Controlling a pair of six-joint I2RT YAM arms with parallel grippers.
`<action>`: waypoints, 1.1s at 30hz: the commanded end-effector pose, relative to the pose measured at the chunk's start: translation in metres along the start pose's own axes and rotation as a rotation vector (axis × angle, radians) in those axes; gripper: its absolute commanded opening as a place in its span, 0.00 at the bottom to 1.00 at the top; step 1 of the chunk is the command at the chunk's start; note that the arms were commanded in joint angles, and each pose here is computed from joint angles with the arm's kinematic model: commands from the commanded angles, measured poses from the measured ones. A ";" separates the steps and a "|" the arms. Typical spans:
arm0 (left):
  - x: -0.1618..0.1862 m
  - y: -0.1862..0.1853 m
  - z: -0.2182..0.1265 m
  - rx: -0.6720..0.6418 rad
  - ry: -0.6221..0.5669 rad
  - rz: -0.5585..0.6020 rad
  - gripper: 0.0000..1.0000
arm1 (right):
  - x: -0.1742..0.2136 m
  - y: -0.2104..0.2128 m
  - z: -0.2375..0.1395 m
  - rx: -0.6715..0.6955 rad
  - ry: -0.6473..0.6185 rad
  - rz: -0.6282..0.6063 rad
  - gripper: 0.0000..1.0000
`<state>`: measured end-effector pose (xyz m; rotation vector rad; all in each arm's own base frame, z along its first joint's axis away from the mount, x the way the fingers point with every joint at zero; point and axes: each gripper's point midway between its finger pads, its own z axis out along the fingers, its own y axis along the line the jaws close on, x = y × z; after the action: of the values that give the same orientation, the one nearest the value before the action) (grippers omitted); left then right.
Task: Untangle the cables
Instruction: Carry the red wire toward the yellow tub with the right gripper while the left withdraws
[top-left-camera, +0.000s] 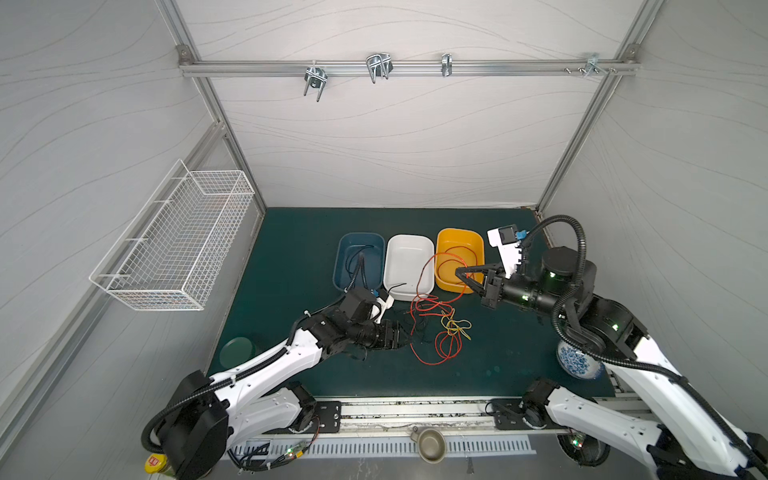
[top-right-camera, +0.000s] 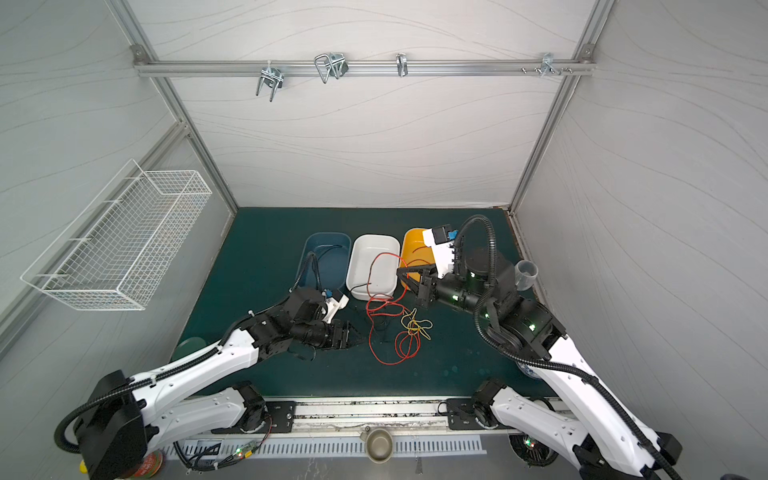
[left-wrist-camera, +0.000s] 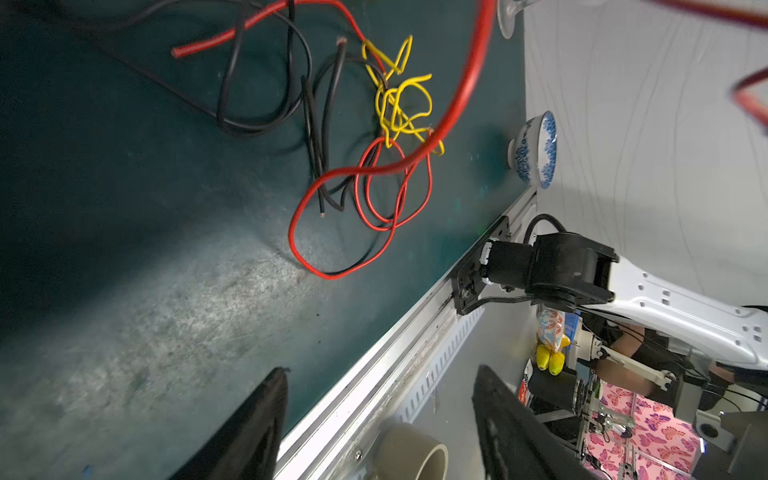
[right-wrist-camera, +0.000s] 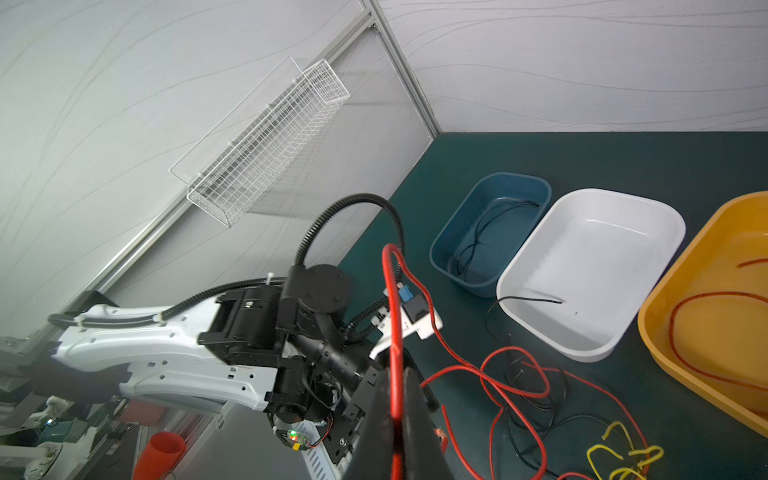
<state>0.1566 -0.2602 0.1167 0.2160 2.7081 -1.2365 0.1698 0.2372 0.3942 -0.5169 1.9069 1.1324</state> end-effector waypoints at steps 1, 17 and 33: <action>-0.017 -0.016 0.010 0.043 -0.063 0.059 0.72 | -0.005 0.013 -0.006 -0.046 0.010 0.004 0.00; -0.046 -0.018 0.017 0.060 -0.271 0.194 0.70 | -0.008 0.034 -0.019 -0.129 0.008 0.038 0.00; -0.055 -0.028 0.011 0.104 -0.342 0.229 0.43 | -0.002 0.041 -0.022 -0.179 0.019 0.066 0.00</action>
<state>0.1988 -0.2824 0.1224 0.2802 2.3569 -1.1775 0.1400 0.2392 0.4149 -0.5559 1.8897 1.3150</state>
